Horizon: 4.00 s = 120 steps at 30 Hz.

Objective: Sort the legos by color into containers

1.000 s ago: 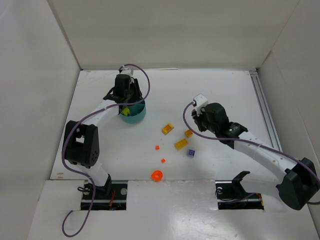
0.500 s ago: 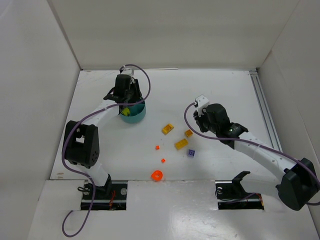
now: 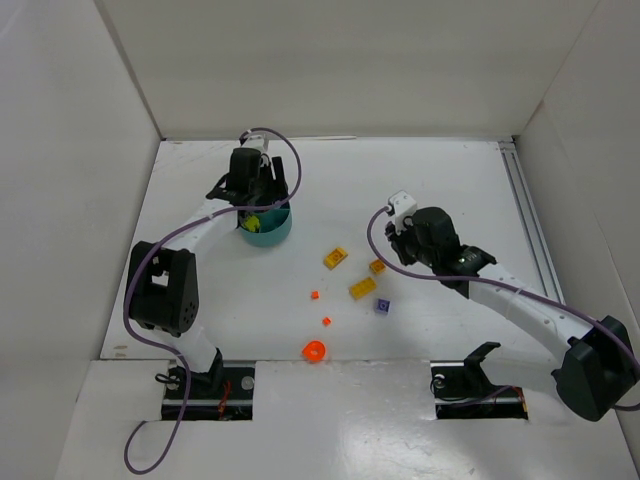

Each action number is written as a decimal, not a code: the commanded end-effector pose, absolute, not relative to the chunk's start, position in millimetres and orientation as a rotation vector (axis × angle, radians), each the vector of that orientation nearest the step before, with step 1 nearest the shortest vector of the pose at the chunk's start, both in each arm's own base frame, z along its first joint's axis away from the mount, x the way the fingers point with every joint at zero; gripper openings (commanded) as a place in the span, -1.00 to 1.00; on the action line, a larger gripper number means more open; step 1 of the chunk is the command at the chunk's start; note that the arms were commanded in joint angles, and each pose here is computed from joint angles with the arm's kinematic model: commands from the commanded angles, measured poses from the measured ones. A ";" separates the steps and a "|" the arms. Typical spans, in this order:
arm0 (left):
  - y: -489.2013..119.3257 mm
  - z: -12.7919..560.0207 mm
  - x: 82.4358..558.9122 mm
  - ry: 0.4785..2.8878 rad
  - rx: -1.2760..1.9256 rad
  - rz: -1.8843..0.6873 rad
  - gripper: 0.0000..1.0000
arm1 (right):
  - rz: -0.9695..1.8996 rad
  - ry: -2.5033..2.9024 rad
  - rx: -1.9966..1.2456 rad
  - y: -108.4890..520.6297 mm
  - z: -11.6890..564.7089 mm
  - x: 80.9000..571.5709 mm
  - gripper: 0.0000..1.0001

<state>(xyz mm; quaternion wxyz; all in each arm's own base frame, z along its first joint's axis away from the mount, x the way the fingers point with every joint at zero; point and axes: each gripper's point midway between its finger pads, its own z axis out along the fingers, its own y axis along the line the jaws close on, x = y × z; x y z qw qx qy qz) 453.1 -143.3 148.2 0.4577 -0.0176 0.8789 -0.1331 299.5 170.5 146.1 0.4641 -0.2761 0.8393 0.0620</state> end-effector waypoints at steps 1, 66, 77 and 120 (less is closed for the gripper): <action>-147.1 182.0 455.0 2.105 -0.017 -0.357 0.28 | 0.205 1.964 -0.758 183.5 164.1 304.9 -1.00; -37.9 212.2 283.7 1.831 -0.867 -0.360 1.00 | 0.469 1.863 -0.948 458.7 180.0 424.7 -0.12; -55.1 221.1 276.5 1.859 -0.775 -0.464 1.00 | 0.385 1.768 -0.865 411.1 249.7 400.0 0.02; -100.1 188.0 257.6 2.003 -0.537 -0.651 1.00 | 0.259 2.237 -0.490 264.6 102.5 222.8 -0.96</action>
